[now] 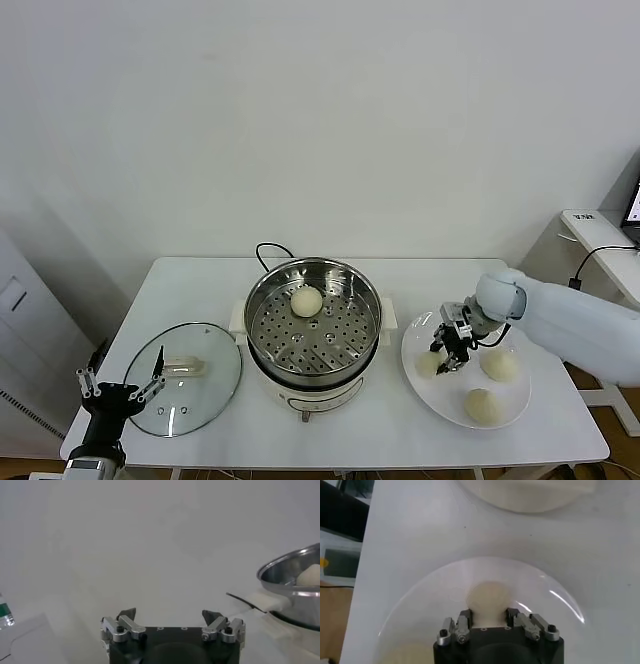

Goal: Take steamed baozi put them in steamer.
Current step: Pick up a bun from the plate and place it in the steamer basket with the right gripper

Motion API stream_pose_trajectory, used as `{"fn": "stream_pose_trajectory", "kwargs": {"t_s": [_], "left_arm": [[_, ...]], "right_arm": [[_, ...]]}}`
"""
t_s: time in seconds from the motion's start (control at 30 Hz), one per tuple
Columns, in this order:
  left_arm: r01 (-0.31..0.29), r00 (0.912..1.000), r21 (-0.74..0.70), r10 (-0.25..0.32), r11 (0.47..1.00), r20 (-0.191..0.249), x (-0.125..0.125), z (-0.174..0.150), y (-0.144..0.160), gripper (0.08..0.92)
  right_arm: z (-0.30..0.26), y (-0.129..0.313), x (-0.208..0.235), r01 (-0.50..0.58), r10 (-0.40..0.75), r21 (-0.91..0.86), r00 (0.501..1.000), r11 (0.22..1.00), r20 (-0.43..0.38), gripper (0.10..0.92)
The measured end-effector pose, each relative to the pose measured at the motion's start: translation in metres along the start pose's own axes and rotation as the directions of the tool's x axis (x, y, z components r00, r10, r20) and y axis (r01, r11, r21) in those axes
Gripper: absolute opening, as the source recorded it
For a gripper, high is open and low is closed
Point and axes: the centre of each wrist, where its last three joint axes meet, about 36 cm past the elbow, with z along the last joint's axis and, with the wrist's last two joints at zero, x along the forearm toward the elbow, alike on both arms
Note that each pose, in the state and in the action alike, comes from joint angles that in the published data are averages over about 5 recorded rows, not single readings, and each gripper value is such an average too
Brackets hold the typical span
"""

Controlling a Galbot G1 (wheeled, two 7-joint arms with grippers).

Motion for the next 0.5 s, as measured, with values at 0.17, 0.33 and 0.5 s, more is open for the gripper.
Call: {"fn": "stream_pose_trajectory", "kwargs": {"t_s": [0.17,0.33,0.5], "left_arm": [[0.003,1.0,0.003,-0.003,1.0,0.005,-0.001,-0.002,0.0,0.823],[0.004,1.0,0.007,-0.004,1.0,0.007,-0.001,-0.003,-0.001,0.823],[0.008,0.9999,0.009,-0.009,1.0,0.009,-0.001,-0.005,-0.001,0.823]], "right_arm": [[-0.019,-0.028,0.061,-0.031,0.031,-0.009,0.998,0.999,0.045,0.424],[-0.054,-0.055,0.124,-0.063,0.063,-0.008,0.992,0.998,0.113,0.424],[-0.104,-0.066,0.156,-0.066,0.063,0.014,0.983,0.998,0.174,0.424]]}}
